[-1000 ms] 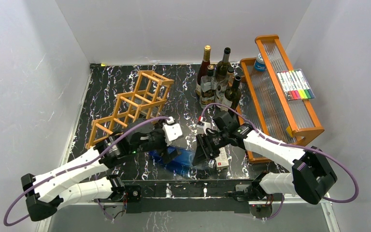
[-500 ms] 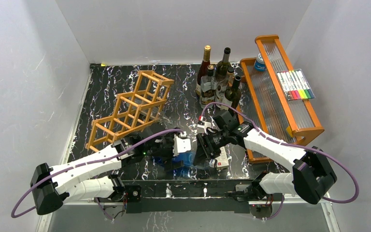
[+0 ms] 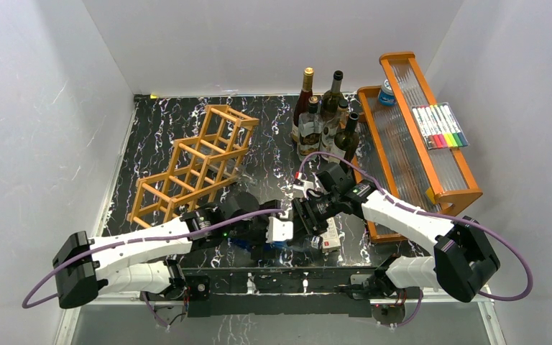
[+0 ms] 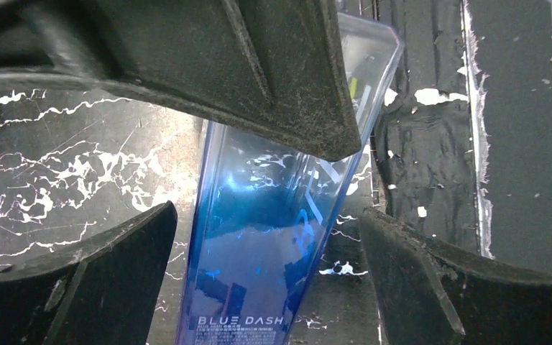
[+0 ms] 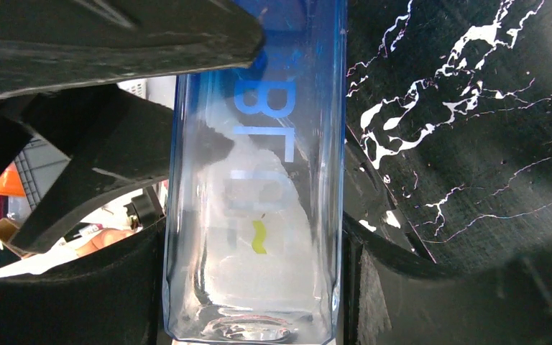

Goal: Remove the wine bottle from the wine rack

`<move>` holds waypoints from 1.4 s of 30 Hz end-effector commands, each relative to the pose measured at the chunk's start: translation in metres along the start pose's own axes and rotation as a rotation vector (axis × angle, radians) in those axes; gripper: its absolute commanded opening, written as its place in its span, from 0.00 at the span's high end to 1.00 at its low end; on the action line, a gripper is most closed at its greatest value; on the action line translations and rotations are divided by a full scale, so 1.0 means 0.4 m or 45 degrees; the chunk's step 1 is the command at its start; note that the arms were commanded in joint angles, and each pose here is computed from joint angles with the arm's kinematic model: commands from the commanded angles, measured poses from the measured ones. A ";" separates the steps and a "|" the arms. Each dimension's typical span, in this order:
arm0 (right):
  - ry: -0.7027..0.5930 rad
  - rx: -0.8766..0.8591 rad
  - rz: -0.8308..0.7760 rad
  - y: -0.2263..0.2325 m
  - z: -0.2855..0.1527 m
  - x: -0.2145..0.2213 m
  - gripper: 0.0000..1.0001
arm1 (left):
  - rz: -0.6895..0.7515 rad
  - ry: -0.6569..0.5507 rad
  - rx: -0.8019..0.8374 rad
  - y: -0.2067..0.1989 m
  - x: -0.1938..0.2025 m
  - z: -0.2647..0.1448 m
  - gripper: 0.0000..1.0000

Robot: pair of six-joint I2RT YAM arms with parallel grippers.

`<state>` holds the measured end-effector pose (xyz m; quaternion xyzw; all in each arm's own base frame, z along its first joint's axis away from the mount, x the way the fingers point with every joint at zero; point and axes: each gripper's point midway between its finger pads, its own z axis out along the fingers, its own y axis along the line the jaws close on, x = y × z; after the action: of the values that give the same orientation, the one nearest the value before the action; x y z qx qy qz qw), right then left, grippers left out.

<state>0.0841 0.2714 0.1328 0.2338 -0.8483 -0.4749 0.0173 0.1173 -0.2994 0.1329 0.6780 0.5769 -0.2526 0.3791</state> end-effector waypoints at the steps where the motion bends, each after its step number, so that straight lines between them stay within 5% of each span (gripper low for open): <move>1: -0.063 -0.230 -0.227 0.126 -0.036 -0.061 1.00 | 0.060 -0.034 -0.015 0.008 -0.008 0.020 0.04; 10: -0.065 -0.233 -0.250 0.138 -0.046 -0.064 0.95 | 0.018 -0.004 -0.053 0.014 0.019 0.032 0.35; 18: -0.173 -0.007 -0.324 0.119 -0.088 -0.105 0.28 | -0.069 -0.060 -0.100 0.021 -0.006 0.015 0.66; 23: -0.276 0.102 -0.367 0.117 -0.135 -0.141 0.05 | -0.121 -0.178 -0.154 0.024 -0.042 -0.016 0.80; 35: -0.886 0.344 -0.412 0.161 -0.345 -0.309 0.02 | -0.278 -0.442 -0.444 0.107 -0.125 -0.102 0.96; 42: -0.922 0.247 -0.292 0.159 -0.318 -0.330 0.02 | -0.368 -0.506 -0.680 0.198 -0.167 -0.150 0.96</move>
<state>0.1973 0.2420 0.2686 0.1789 -0.8241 -0.4134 -0.3434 0.1456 -0.2834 0.1553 0.5012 0.6603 -0.2577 0.4963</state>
